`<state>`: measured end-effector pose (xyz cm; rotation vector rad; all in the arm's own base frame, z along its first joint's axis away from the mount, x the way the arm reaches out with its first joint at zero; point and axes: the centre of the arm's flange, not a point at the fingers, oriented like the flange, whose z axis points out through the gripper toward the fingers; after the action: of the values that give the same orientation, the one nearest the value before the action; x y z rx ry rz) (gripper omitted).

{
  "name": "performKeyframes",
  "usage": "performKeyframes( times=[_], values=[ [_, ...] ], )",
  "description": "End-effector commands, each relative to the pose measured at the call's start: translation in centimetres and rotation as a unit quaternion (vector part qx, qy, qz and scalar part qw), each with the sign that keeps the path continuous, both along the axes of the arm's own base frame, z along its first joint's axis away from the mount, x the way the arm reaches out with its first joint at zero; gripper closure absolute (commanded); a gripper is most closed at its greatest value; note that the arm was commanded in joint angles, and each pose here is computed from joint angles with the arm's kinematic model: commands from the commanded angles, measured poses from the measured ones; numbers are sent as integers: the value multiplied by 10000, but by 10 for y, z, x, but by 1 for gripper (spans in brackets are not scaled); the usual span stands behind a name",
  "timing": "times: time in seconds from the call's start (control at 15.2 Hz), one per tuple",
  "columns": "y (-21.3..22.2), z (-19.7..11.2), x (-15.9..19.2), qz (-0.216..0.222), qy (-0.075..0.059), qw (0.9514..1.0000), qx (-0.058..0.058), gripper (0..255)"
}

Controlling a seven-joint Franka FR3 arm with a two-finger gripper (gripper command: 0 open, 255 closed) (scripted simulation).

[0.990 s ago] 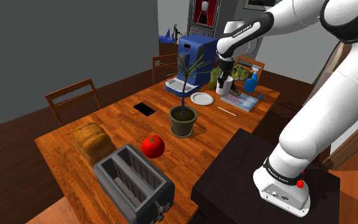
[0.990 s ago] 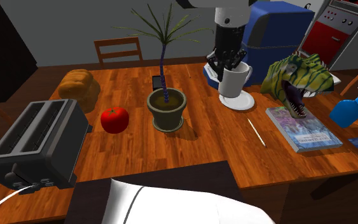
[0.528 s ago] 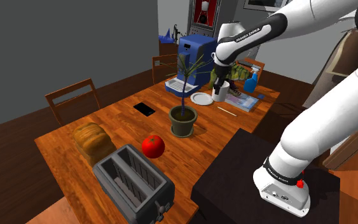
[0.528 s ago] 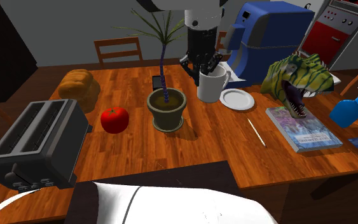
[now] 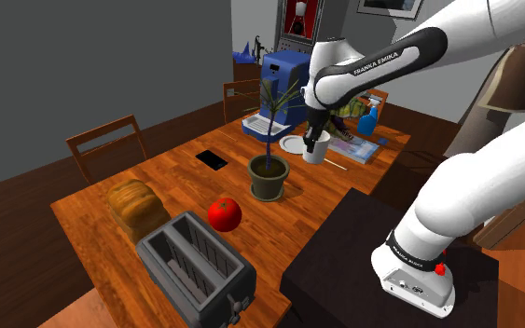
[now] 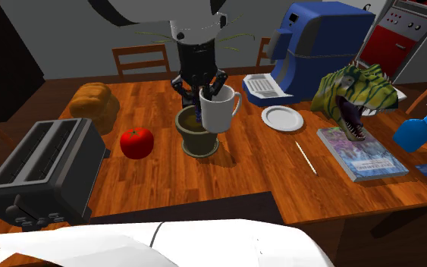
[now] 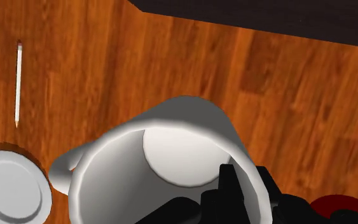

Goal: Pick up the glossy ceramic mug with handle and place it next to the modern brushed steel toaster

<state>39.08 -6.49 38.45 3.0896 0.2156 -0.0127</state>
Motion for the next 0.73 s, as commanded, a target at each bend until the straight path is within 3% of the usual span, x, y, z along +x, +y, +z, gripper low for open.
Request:
performKeyframes(
  times=[0.0,0.66],
  values=[
    [27,2,-4,-8,-1,10000,-2,255],
    [156,2,-34,-8,-1,10000,-2,255]
  ],
)
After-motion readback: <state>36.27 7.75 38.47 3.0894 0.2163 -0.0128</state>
